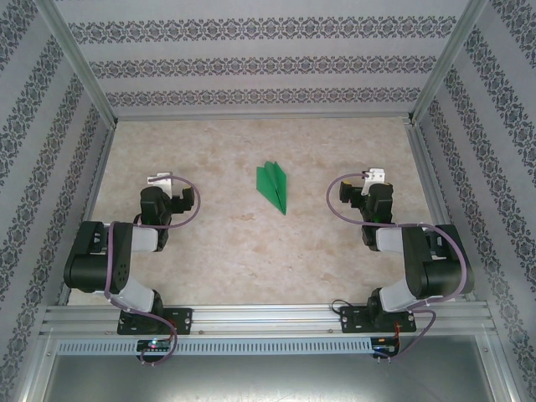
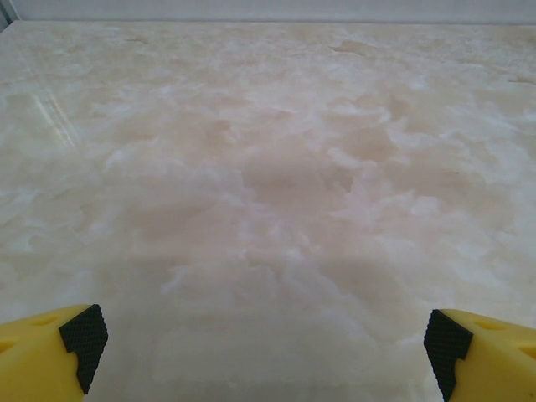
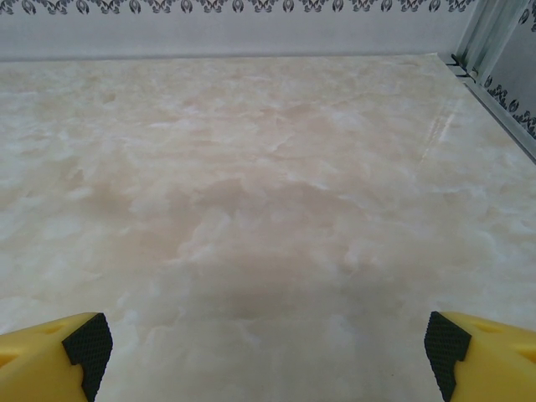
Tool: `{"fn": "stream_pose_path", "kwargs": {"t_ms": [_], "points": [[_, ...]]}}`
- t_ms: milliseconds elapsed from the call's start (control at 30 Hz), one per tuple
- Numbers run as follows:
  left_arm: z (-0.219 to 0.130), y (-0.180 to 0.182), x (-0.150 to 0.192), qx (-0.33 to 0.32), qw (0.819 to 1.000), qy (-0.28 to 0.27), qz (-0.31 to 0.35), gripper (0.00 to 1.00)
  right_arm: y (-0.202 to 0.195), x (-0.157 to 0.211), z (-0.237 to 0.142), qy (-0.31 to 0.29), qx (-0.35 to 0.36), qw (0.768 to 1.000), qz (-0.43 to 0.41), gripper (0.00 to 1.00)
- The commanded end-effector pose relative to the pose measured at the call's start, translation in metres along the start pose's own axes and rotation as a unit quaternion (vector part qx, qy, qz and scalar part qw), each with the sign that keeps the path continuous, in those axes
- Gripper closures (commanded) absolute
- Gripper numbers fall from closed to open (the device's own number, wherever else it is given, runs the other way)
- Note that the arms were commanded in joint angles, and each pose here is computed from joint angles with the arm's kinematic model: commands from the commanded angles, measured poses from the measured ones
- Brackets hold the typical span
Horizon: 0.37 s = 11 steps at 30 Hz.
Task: Fold a paper plane with a square sheet of paper (pick it up from the middle)
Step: Reset both arms
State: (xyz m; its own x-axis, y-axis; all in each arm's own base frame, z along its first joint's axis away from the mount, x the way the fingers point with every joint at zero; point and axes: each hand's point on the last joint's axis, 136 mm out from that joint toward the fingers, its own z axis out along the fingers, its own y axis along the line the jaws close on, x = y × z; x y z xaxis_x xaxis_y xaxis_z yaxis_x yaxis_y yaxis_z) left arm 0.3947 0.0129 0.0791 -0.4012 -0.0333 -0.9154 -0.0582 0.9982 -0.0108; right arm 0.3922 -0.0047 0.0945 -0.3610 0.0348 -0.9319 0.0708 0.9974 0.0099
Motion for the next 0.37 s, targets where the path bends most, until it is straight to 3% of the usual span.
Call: {"fn": "stream_pose_path", "kwargs": {"t_ms": [0,267,333], "points": [[0.003,-0.007,-0.004,0.011,1.000,-0.001,0.015,0.00,0.004,-0.011,0.001,-0.021,-0.012,1.000,-0.006,0.02],[0.004,-0.007,-0.004,0.011,1.000,0.000,0.015,0.00,0.004,-0.011,0.000,-0.024,-0.012,1.000,-0.006,0.02],[0.004,-0.007,-0.004,0.011,1.000,0.000,0.015,0.00,0.023,-0.012,-0.006,-0.038,-0.069,0.997,-0.024,0.02]]}}
